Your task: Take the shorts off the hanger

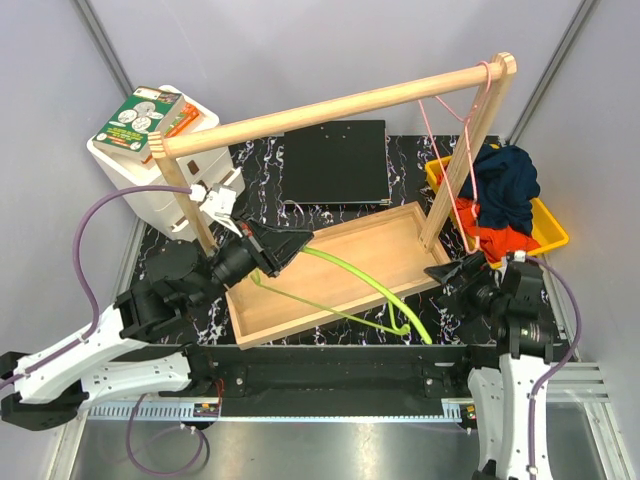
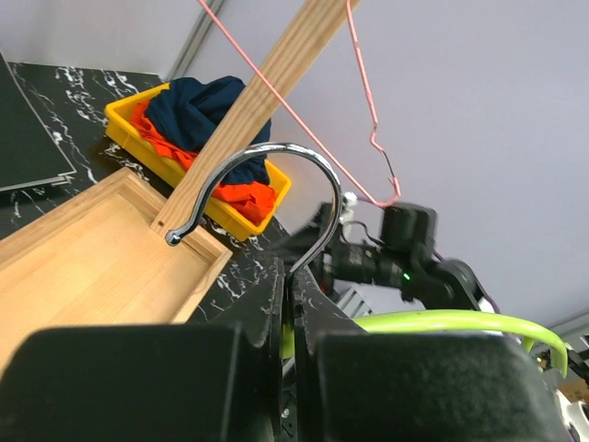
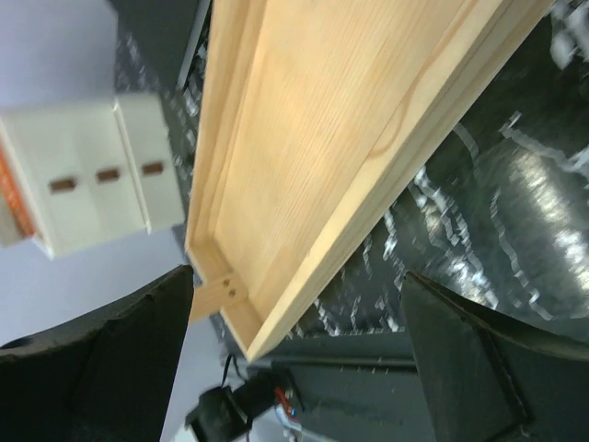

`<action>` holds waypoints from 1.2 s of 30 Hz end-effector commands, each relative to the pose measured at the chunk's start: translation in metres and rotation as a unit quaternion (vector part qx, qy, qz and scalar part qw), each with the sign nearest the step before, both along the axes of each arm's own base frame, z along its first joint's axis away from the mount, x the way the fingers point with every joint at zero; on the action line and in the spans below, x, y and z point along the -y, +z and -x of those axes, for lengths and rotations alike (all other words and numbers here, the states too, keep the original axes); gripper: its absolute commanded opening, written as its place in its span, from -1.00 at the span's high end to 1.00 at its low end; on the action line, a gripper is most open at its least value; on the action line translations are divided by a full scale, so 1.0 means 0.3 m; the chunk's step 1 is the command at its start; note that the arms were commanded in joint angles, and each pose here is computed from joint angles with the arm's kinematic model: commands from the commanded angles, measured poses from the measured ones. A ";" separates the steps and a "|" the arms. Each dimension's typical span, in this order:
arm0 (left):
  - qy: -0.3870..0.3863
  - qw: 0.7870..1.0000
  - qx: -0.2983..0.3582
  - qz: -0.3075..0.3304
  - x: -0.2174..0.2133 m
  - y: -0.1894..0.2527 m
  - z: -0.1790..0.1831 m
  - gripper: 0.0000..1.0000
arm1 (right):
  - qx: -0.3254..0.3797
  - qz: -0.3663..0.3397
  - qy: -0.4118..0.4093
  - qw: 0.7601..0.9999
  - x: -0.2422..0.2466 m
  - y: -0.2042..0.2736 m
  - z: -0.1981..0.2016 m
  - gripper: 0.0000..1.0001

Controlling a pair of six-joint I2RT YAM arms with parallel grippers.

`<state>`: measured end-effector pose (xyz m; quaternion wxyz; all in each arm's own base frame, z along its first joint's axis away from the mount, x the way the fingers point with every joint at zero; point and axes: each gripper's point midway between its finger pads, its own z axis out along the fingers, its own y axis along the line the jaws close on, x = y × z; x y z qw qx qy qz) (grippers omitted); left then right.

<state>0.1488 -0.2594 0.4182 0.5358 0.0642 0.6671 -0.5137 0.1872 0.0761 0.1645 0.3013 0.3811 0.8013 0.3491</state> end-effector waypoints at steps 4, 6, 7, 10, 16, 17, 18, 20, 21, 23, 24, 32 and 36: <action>0.031 0.999 0.027 0.021 0.003 0.062 -0.041 1.00 | -0.005 -0.070 0.126 0.990 -0.159 0.015 0.174 -1.00; 0.037 0.999 0.028 0.014 0.005 0.055 -0.049 1.00 | 0.021 -0.052 0.168 0.984 -0.177 0.035 0.213 -1.00; 0.040 0.999 0.029 0.006 0.011 0.044 -0.057 1.00 | 0.024 -0.050 0.181 0.982 -0.185 0.040 0.226 -0.99; 0.045 0.998 0.035 -0.018 0.023 0.015 -0.072 1.00 | 0.033 -0.080 0.251 0.964 -0.242 0.068 0.278 -1.00; 0.007 0.995 0.069 -0.065 0.077 -0.038 -0.054 1.00 | 0.070 -0.062 0.368 0.925 -0.288 0.209 0.407 -1.00; -0.007 0.995 0.077 -0.067 0.087 -0.038 -0.040 1.00 | 0.091 -0.062 0.385 0.916 -0.294 0.263 0.427 -0.99; -0.015 0.993 0.088 -0.081 0.098 -0.050 -0.039 1.00 | 0.105 -0.061 0.403 0.907 -0.300 0.290 0.451 -0.99; -0.041 0.989 0.103 -0.094 0.116 -0.059 -0.016 1.00 | 0.149 -0.033 0.421 0.894 -0.294 0.375 0.474 -0.99; -0.051 0.987 0.112 -0.107 0.124 -0.069 -0.010 1.00 | 0.155 -0.015 0.421 0.893 -0.285 0.397 0.476 -1.00; -0.079 0.983 0.121 -0.117 0.138 -0.070 0.017 1.00 | 0.169 0.035 0.406 0.897 -0.255 0.461 0.461 -0.99; -0.088 0.981 0.125 -0.121 0.141 -0.072 0.027 1.00 | 0.176 0.044 0.405 0.896 -0.250 0.484 0.460 -1.00; -0.097 0.981 0.119 -0.114 0.168 -0.054 0.033 1.00 | 0.297 -0.002 0.457 0.839 -0.290 0.727 0.617 -1.00; -0.053 0.992 0.066 -0.093 0.196 -0.030 -0.026 1.00 | 0.283 -0.002 0.461 0.841 -0.285 0.686 0.625 -0.93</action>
